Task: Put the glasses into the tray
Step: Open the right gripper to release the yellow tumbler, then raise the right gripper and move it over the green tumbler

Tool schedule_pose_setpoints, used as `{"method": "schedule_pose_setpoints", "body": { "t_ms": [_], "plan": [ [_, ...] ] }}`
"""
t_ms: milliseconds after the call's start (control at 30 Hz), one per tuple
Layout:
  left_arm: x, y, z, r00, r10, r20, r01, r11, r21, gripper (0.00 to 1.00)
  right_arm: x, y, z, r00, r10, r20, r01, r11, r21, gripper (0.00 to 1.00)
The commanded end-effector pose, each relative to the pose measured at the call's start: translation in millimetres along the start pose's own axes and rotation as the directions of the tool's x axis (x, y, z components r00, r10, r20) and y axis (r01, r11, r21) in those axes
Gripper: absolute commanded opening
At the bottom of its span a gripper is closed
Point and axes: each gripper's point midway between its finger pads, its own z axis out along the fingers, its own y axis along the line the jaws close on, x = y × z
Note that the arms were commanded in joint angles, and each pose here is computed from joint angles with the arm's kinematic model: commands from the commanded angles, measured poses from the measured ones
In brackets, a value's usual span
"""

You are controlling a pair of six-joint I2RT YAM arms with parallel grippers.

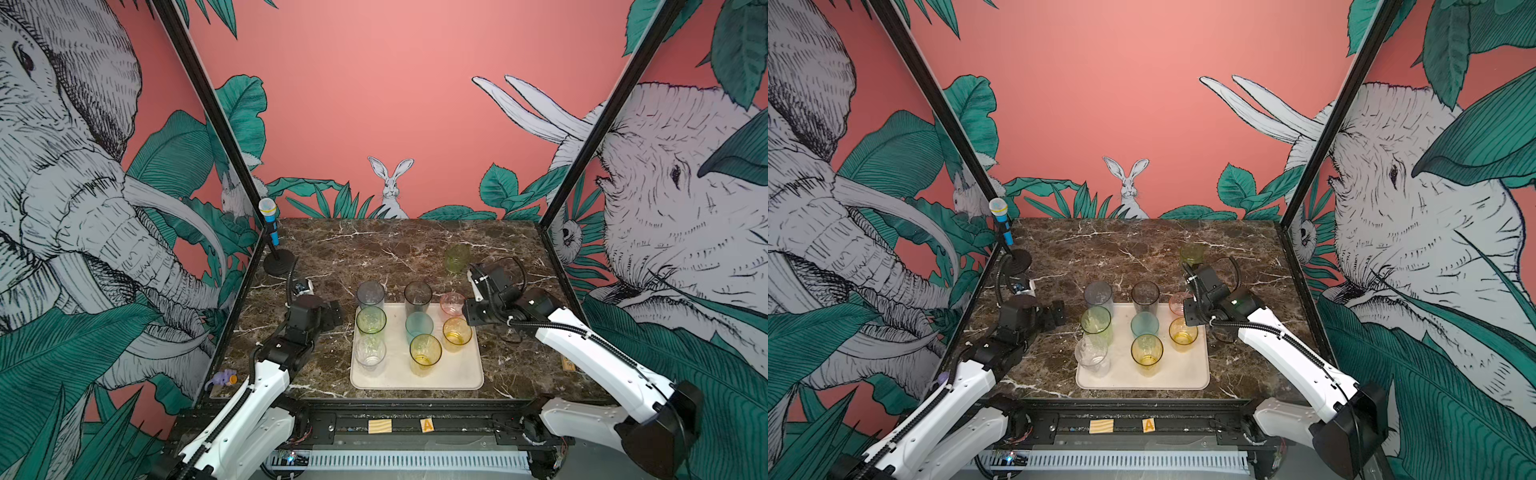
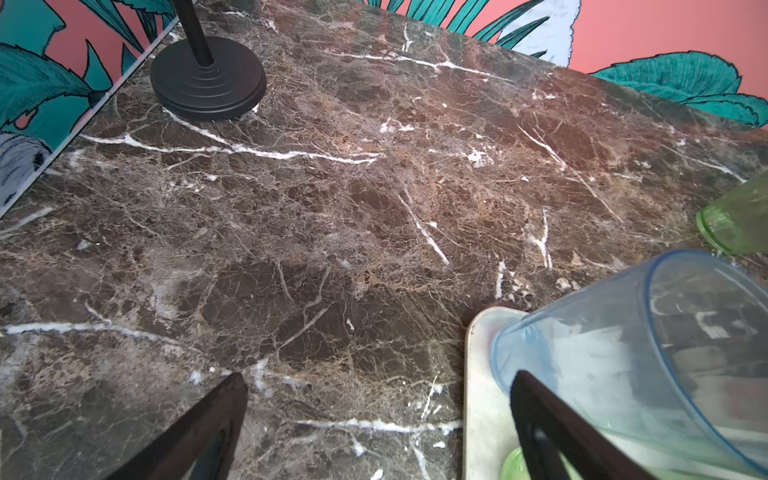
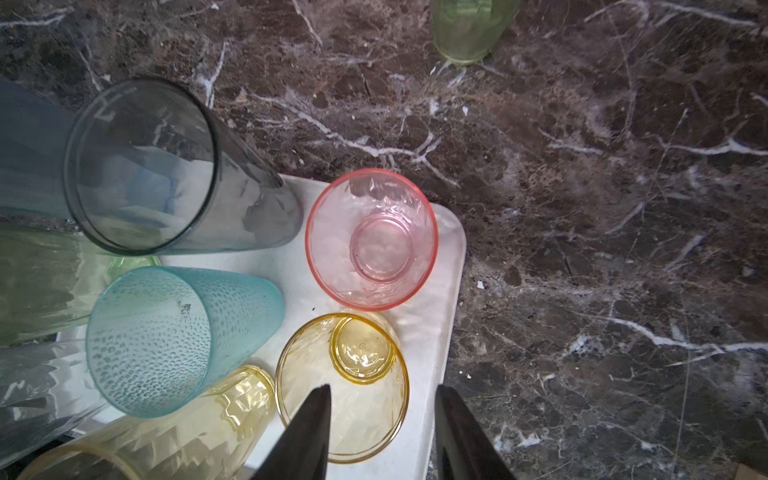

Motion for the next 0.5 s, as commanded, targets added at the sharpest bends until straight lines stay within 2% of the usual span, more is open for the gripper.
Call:
{"method": "schedule_pose_setpoints", "body": {
  "t_ms": [0, 267, 467],
  "plan": [
    [5.5, 8.2, -1.3, 1.0, 0.009, -0.005, -0.009, 1.0, -0.029, 1.0, -11.7, -8.3, -17.5, 0.997, -0.059, 0.041, 0.057, 0.997, 0.053, 0.45],
    [6.8, 9.9, -1.8, 1.0, 0.012, -0.01, -0.013, 0.999, -0.036, 0.99, -48.4, -21.9, -38.2, 0.986, -0.105, 0.126, 0.087, 0.986, 0.141, 0.54],
    [4.6, 11.0, -4.8, 1.0, 0.013, -0.001, -0.013, 0.999, -0.039, 0.99, -76.0, -37.8, -37.7, 0.983, -0.052, 0.177, 0.025, 0.988, 0.149, 0.59]
  ]
}}
